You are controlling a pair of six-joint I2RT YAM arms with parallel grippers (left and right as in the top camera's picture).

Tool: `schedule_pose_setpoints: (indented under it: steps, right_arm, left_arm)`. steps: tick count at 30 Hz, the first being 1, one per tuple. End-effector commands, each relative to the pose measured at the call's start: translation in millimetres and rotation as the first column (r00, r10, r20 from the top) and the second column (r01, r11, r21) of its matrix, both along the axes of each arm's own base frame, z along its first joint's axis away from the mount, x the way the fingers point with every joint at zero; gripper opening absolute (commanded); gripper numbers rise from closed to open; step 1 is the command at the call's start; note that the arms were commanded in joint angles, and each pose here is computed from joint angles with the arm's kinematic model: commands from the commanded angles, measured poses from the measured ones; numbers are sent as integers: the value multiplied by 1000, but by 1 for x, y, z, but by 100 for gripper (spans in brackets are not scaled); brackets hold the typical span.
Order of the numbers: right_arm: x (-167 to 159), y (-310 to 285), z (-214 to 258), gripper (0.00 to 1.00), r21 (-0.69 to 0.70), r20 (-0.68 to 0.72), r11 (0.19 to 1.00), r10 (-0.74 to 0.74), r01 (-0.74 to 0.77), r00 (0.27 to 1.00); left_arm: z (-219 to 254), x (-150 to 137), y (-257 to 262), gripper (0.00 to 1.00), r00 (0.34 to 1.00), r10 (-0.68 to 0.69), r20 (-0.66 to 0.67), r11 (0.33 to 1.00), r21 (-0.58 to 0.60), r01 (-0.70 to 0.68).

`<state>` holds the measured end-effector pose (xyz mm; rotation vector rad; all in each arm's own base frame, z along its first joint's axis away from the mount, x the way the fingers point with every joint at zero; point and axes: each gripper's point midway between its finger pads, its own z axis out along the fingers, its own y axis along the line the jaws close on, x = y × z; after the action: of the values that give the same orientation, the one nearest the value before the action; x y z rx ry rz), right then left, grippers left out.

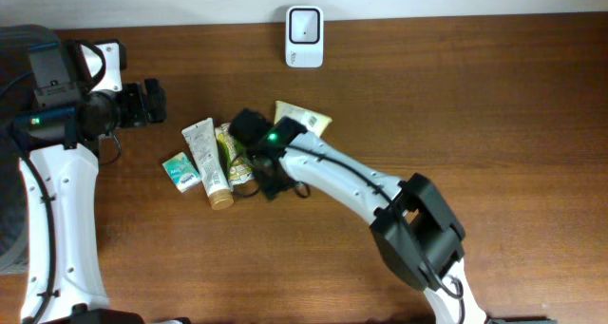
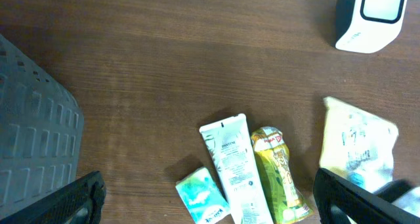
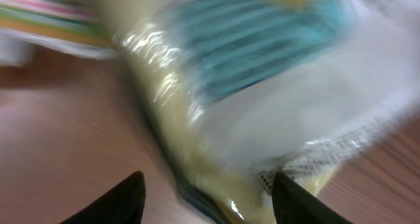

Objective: Scan the item barcode
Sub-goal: 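Grasp the yellow snack bag with the right gripper and lift it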

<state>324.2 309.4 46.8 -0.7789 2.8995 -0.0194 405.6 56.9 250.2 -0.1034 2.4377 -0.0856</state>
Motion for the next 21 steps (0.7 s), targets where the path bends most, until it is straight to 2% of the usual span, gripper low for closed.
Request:
schedule_pose_setpoints:
  steps: [1,5,8,11,13,16,18,21]
  right_arm:
    - [42,-79,1,56,-144,92,949,-269,280,959]
    - [61,-133,0,56,-142,46,890,-431,433,901]
    - [77,-155,14,57,-48,-22,859,-511,510,859]
    - [96,-136,55,63,189,-85,891,-404,413,911]
    - [109,-117,83,62,323,-62,888,-326,328,943]
    - [134,-109,94,30,380,34,878,-328,291,944]
    - [153,-113,82,27,367,107,883,-352,293,930]
    - [173,-109,51,8,385,118,859,-408,337,905]
  left_arm:
    - [6,0,-1,99,1000,-19,19,1000,9,19]
    - [6,0,-1,99,1000,-19,19,1000,8,19]
    - [6,0,-1,99,1000,-19,19,1000,8,19]
    - [6,0,-1,99,1000,-19,19,1000,9,19]
    - [6,0,-1,99,1000,-19,19,1000,9,19]
    - [6,0,-1,99,1000,-19,18,1000,8,19]
    - [6,0,-1,99,1000,-19,19,1000,8,19]
    - [6,0,-1,99,1000,-19,19,1000,8,19]
